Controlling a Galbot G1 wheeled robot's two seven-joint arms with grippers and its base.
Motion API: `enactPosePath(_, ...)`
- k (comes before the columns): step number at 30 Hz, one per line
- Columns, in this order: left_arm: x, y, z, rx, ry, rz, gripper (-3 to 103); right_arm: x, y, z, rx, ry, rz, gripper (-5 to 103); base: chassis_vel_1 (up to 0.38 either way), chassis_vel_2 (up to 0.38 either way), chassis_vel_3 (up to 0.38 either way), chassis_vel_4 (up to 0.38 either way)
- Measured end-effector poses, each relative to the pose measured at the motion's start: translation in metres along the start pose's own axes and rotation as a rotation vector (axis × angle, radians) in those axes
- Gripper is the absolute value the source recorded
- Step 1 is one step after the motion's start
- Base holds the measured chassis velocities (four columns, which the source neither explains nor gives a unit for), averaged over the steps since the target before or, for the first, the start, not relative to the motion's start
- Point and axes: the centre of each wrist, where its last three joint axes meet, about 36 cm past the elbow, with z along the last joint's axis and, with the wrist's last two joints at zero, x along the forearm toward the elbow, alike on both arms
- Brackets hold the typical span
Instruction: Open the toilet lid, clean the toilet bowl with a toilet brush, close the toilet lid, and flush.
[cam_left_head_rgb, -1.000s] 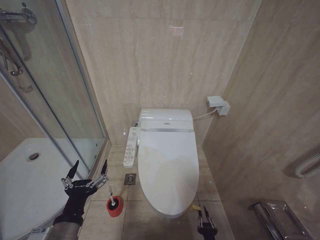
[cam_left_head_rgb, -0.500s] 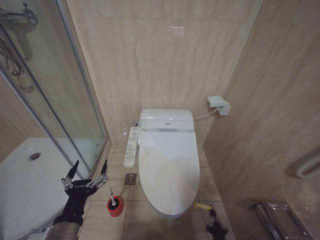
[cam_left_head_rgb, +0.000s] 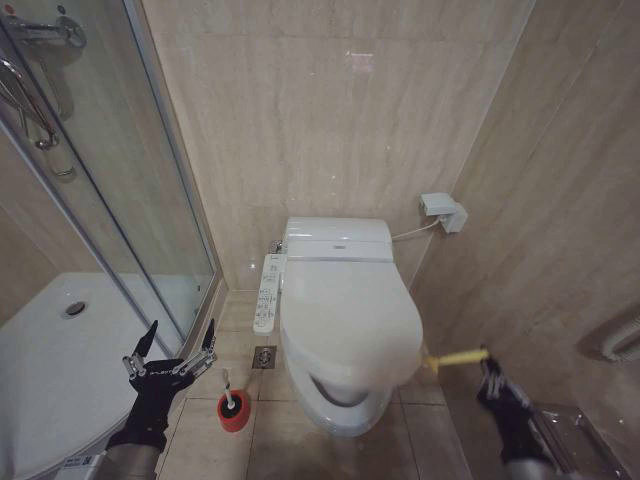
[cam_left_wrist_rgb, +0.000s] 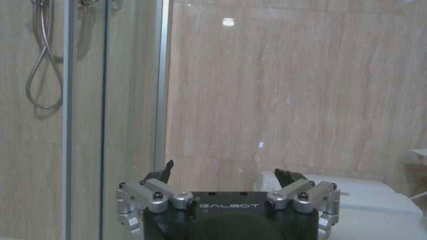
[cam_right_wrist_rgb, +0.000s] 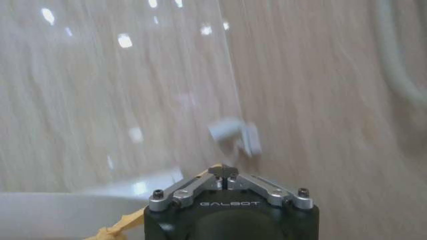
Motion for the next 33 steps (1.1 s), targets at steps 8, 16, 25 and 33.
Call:
enactPosePath(8,0.0,0.0,0.0,0.0,0.0,0.0,100,-0.1,0.05,-0.071,-0.188,-0.193,-0.074,0,0.0,0.0,0.0,0.0)
enactPosePath(16,0.0,0.0,0.0,0.0,0.0,0.0,100,-0.18,0.068,-0.079,-0.255,-0.248,-0.144,0,0.0,0.0,0.0,0.0)
enactPosePath(25,0.0,0.0,0.0,0.0,0.0,0.0,100,-0.306,0.121,-0.075,-0.226,-0.351,-0.204,0,0.0,0.0,0.0,0.0)
enactPosePath(33,0.0,0.0,0.0,0.0,0.0,0.0,100,-0.411,0.184,-0.074,0.054,-0.506,-0.2,0,0.0,0.0,0.0,0.0)
